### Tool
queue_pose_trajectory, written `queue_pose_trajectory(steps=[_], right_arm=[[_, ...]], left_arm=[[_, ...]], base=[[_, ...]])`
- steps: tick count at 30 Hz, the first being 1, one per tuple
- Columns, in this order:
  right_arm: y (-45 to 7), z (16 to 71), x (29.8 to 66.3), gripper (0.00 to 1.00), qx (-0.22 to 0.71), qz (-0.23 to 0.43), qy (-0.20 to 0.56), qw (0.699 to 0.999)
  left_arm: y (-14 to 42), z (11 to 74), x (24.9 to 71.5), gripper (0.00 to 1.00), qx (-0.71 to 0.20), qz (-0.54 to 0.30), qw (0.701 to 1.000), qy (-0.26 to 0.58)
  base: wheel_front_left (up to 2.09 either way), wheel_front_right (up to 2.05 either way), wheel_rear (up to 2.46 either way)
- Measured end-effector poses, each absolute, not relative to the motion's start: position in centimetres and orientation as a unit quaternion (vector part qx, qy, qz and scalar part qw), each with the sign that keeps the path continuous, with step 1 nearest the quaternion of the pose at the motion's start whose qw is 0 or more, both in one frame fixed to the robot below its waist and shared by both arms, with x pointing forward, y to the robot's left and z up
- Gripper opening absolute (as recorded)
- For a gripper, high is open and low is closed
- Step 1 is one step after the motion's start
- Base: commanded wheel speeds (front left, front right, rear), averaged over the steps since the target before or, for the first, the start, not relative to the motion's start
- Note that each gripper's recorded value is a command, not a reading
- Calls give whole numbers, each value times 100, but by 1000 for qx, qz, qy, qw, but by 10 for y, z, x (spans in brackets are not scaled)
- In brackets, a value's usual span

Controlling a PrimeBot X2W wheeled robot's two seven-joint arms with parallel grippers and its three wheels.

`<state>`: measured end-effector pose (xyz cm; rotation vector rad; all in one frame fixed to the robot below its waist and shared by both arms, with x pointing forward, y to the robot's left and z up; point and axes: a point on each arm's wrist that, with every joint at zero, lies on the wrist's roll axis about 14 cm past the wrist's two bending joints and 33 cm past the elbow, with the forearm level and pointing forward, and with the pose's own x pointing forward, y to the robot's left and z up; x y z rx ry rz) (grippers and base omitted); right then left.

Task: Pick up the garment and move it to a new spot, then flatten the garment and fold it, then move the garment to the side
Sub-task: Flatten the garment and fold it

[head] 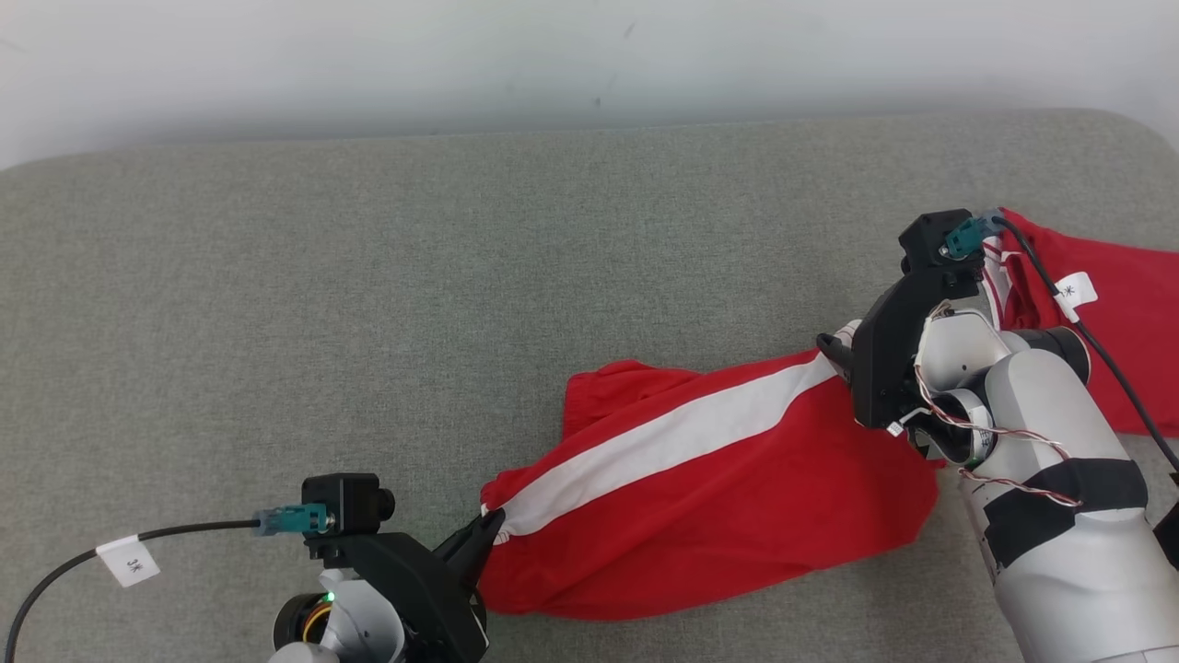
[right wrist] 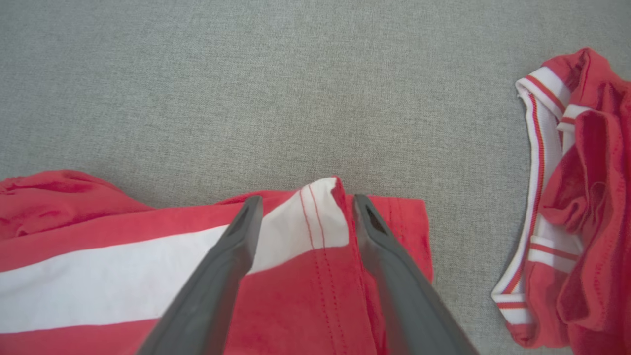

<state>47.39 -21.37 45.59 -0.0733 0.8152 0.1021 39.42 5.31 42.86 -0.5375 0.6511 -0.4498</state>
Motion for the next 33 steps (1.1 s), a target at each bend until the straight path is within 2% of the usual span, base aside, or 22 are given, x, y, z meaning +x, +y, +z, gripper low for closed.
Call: queue_pose_trajectory(steps=[1,4,6,10,13,14,15,16,18,19,20,27,33], right_arm=[[-213,455,474,83,-35,50,398,915],[-214,452,472,83,-35,49,409,911],[-215,451,472,78,-37,47,410,910],[-217,445,470,80,-41,46,420,906],[-218,441,470,69,-43,45,426,903],[-217,441,471,49,-45,46,426,903],[-218,440,472,41,-45,46,424,903],[-217,440,474,40,-45,46,423,904],[-214,439,476,20,-44,51,423,904],[-212,438,477,4,-45,53,422,904],[-210,437,478,0,-47,57,421,904],[-210,449,486,0,-47,62,387,919],[-214,495,505,0,-33,59,293,954]], left_arm=[[53,429,394,0,-259,-217,888,313],[52,429,395,0,-259,-219,887,313],[51,429,396,0,-260,-219,887,313],[51,429,398,0,-259,-221,887,313],[51,428,398,0,-259,-220,886,315],[51,428,398,0,-259,-220,886,315],[51,428,399,0,-260,-220,886,314],[51,428,400,0,-261,-221,886,314],[51,427,401,0,-262,-220,885,315],[52,426,401,0,-262,-219,885,316],[52,425,401,0,-262,-219,885,317],[57,434,411,0,-268,-211,895,288],[64,479,439,0,-291,-208,913,196]], base=[[0,0,0],[0,0,0],[0,0,0],[0,0,0],[0,0,0],[0,0,0],[0,0,0],[0,0,0],[0,0,0],[0,0,0],[0,0,0],[0,0,0],[0,0,0]])
